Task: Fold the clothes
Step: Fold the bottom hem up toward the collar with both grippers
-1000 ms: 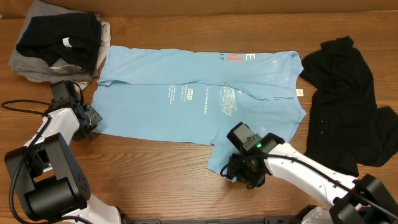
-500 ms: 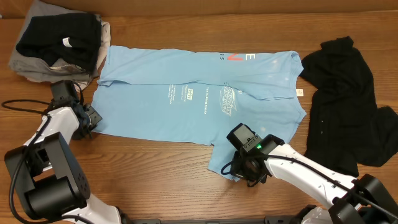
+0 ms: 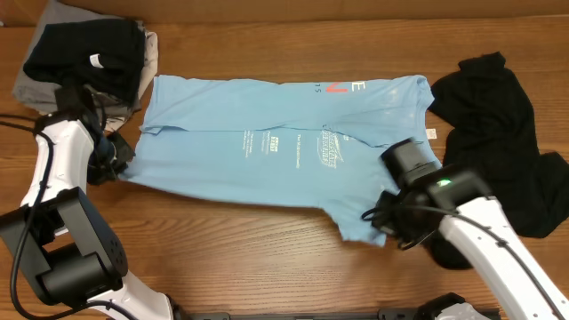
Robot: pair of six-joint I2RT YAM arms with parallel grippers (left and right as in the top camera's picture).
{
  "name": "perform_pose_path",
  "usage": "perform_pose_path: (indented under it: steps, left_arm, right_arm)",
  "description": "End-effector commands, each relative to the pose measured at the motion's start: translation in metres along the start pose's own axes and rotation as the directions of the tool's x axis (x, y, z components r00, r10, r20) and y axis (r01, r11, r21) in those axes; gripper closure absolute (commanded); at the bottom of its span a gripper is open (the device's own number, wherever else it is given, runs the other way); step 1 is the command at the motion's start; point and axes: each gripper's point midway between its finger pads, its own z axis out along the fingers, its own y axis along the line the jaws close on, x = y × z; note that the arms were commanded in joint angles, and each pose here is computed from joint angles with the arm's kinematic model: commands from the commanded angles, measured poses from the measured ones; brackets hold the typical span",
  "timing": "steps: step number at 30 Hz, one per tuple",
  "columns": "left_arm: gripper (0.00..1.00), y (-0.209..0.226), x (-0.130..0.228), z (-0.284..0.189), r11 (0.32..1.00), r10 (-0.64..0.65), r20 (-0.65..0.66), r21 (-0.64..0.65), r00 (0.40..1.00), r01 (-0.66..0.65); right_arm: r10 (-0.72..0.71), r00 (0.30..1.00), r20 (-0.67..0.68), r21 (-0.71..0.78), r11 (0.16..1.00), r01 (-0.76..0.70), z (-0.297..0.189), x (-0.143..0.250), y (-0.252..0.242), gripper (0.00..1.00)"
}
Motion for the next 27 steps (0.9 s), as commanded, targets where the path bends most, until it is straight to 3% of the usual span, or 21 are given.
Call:
perform_pose_path:
  steps: [1,11,18,27]
  left_arm:
    - [0.96,0.003,-0.011,-0.014,1.0,0.025,0.053,-0.009,0.998,-0.025]
    - [0.96,-0.008,-0.027,-0.016,0.999,0.025,0.12,0.024,0.992,-0.028]
    - [0.96,-0.043,-0.043,-0.022,0.994,0.068,0.222,0.073,0.973,-0.086]
    - [0.96,-0.088,-0.051,-0.029,0.98,0.131,0.322,0.102,0.938,-0.172]
  right_arm:
    - [-0.11,0.991,0.073,-0.063,0.991,0.114,-0.021,-0.026,0.007,0.96]
    - [-0.158,0.971,0.177,-0.085,0.981,0.175,0.005,-0.113,0.017,0.96]
    - [-0.149,0.948,0.281,-0.1,0.978,0.184,-0.006,-0.175,0.017,0.96]
    - [-0.189,0.912,0.365,-0.092,0.967,0.237,0.002,-0.219,0.021,0.96]
